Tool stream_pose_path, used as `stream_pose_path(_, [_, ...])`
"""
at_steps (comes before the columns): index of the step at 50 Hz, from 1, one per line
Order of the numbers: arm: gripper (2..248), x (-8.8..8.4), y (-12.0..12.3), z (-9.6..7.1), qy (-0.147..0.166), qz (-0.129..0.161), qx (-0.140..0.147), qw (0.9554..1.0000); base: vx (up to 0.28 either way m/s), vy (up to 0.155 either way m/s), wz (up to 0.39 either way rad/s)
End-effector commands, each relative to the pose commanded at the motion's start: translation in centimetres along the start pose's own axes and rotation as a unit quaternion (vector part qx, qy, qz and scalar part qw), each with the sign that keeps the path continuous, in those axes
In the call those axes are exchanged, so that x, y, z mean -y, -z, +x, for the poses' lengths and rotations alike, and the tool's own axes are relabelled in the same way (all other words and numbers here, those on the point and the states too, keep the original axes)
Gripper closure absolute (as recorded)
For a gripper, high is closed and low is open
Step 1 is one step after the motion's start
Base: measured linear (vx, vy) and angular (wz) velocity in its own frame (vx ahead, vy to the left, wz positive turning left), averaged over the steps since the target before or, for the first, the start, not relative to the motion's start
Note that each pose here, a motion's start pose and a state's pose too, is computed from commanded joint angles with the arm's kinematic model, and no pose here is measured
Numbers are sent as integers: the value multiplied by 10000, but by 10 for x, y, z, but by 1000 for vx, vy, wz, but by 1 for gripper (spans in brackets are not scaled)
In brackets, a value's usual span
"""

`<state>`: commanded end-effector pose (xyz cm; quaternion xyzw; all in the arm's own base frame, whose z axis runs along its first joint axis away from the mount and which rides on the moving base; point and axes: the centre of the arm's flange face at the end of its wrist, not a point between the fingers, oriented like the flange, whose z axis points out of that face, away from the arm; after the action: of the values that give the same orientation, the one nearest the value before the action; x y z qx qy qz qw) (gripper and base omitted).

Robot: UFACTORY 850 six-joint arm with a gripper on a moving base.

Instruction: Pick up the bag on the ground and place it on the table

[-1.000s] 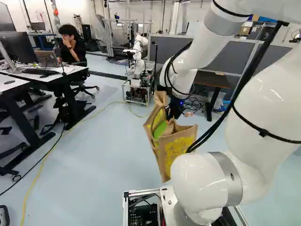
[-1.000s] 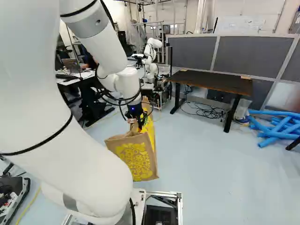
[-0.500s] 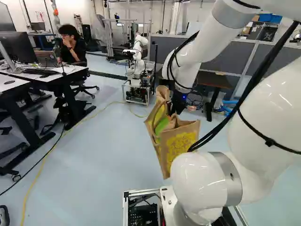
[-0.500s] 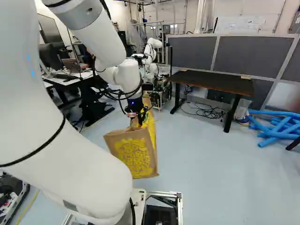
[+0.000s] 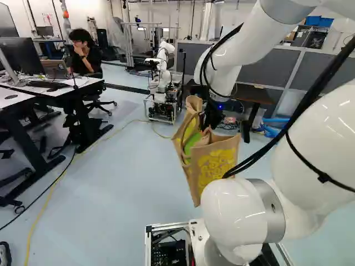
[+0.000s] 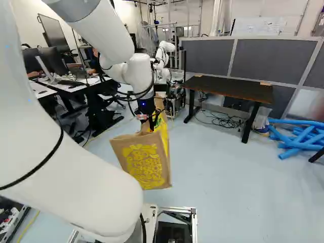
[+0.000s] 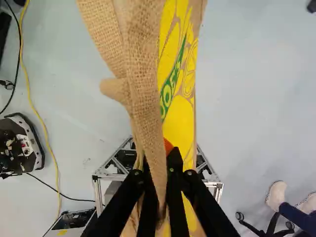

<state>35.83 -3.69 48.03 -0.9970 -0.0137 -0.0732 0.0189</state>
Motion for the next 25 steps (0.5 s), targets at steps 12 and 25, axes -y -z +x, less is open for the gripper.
stream_pose_path(12, [227,-2,17,3,-31,4,-21,10000,0,0,0])
stream_pose_path(25, [227,-4,35,6,-49,11,-42,10000,0,0,0])
